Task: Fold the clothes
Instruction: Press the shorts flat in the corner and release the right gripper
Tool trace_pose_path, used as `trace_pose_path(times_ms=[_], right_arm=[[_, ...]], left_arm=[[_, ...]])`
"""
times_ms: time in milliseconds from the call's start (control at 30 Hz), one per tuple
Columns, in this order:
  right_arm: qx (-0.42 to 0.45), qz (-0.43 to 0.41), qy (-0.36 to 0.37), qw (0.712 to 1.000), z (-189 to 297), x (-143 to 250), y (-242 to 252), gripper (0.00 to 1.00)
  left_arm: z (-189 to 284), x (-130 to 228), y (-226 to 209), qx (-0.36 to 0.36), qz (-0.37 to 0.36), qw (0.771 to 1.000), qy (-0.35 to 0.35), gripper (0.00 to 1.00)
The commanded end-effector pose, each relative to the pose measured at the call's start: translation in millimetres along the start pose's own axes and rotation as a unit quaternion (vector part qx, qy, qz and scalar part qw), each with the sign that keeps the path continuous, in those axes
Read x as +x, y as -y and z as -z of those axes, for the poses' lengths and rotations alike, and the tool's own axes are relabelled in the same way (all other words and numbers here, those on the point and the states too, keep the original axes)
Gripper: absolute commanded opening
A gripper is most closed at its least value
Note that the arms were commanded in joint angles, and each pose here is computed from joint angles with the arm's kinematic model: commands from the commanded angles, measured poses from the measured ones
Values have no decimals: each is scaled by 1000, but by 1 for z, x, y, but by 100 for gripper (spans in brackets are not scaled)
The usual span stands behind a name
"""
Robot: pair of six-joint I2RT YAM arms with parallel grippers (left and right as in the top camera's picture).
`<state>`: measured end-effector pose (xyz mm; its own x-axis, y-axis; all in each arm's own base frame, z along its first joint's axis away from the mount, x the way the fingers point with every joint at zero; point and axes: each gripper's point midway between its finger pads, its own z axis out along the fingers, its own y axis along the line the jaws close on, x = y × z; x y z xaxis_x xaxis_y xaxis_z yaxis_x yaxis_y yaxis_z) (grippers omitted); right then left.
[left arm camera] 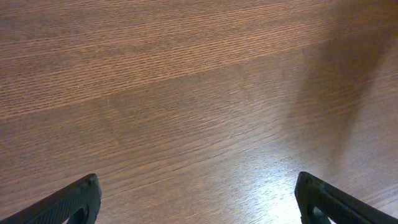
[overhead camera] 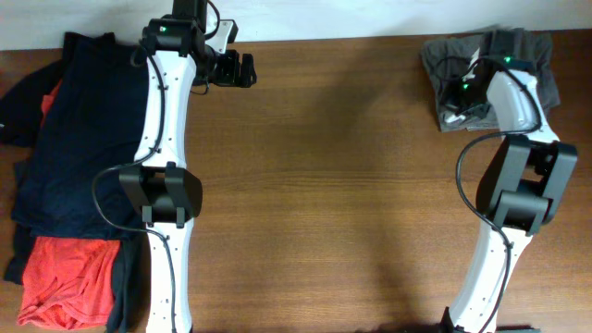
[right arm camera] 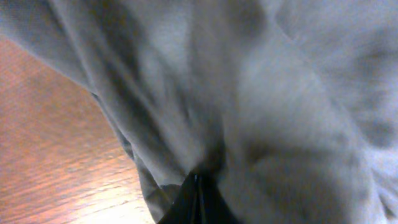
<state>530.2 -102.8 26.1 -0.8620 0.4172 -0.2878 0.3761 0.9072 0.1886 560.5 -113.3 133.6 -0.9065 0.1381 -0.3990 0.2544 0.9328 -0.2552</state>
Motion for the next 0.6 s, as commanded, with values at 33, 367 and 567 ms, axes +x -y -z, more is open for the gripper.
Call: trace_pose_path(times_ms=[33,367,567], right_arm=[[-4,10,-33,999,-20,21,-1,4],[-133,108,42,984,58,-24,-58,9],[-137,168,114,969,144,-52,-77,13]], left_arm=[[-3,0,0,-3,-10,1000,-1,99],[-3,-1,0,-3,-11,1000,2,99],[-3,-1,0,-3,-11,1000,2,99]])
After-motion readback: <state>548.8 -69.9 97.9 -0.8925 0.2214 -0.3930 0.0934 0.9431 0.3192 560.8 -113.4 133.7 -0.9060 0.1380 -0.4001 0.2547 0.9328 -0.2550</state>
